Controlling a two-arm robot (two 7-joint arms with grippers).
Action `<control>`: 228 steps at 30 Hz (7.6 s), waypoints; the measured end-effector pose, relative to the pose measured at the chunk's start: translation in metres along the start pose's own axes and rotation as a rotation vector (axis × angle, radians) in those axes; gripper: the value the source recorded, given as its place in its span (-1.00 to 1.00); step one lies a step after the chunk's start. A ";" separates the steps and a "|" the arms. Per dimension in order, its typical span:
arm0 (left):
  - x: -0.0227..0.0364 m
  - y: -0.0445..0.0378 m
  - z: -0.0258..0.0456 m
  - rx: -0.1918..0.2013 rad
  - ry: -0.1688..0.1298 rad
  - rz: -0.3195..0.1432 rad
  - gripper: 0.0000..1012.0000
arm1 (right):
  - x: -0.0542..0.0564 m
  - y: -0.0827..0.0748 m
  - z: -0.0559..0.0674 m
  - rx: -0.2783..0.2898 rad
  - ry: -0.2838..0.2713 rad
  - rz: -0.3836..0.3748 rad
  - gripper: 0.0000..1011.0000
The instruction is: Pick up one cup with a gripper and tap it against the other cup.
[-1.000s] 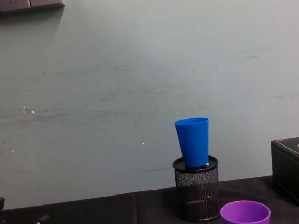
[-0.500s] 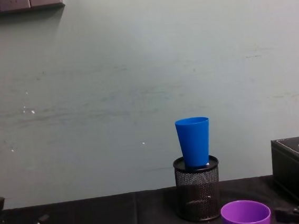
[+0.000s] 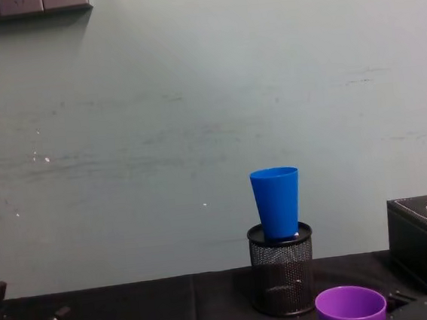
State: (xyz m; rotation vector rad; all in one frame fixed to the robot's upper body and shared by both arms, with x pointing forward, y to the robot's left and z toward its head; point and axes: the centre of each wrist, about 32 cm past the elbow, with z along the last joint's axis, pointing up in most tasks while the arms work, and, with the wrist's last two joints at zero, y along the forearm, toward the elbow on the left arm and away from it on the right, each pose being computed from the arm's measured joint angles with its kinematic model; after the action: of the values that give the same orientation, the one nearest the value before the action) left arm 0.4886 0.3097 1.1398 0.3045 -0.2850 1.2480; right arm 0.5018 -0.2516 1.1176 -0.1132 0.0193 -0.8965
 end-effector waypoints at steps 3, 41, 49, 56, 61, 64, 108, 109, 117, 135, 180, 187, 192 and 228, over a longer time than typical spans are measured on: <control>0.0000 0.0000 0.0000 0.000 0.000 0.000 0.98 | -0.001 0.002 -0.003 0.007 0.014 -0.007 0.72; 0.0000 0.0000 0.0000 0.000 0.000 0.000 0.98 | 0.006 0.010 0.067 0.095 -0.046 -0.026 0.45; 0.0000 0.0000 0.0000 0.000 0.000 0.000 0.98 | 0.006 0.010 0.067 0.095 -0.047 -0.026 0.45; 0.0000 0.0000 0.0000 0.000 0.000 0.000 0.98 | 0.006 0.010 0.067 0.096 -0.048 -0.026 0.45; 0.0000 0.0000 0.0000 0.000 0.000 0.000 0.98 | 0.006 0.010 0.067 0.095 -0.048 -0.026 0.45; 0.0000 0.0000 0.0000 0.000 0.000 0.000 0.98 | 0.006 0.010 0.067 0.095 -0.048 -0.025 0.45; 0.0000 0.0000 0.0000 0.000 0.000 0.000 0.98 | 0.006 0.010 0.067 0.096 -0.048 -0.026 0.45; 0.0000 0.0000 0.0000 0.000 0.000 0.000 0.98 | 0.006 0.010 0.067 0.096 -0.048 -0.026 0.45; 0.0000 0.0000 0.0000 0.000 0.000 0.000 0.98 | 0.006 0.010 0.067 0.096 -0.048 -0.026 0.45; 0.0000 0.0000 0.0000 0.000 0.000 0.000 0.98 | 0.006 0.010 0.067 0.096 -0.048 -0.026 0.45; 0.0000 0.0000 0.0000 0.000 0.000 0.000 0.98 | 0.014 0.045 0.070 0.049 -0.002 -0.040 0.45; 0.0000 0.0000 0.0000 0.000 0.000 0.000 0.98 | 0.021 0.065 0.080 0.033 0.012 -0.067 0.45; 0.0000 0.0000 0.0000 0.000 0.000 0.000 0.98 | 0.024 0.077 0.085 0.020 0.016 -0.076 0.45; 0.0000 0.0000 0.0000 0.000 0.000 0.000 0.98 | 0.028 0.100 0.100 0.016 -0.002 -0.094 0.45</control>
State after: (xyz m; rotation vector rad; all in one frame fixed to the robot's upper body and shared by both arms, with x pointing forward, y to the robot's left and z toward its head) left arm 0.4886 0.3097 1.1398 0.3044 -0.2851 1.2480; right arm 0.6038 -0.2027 1.2076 -0.1008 0.0053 -0.9908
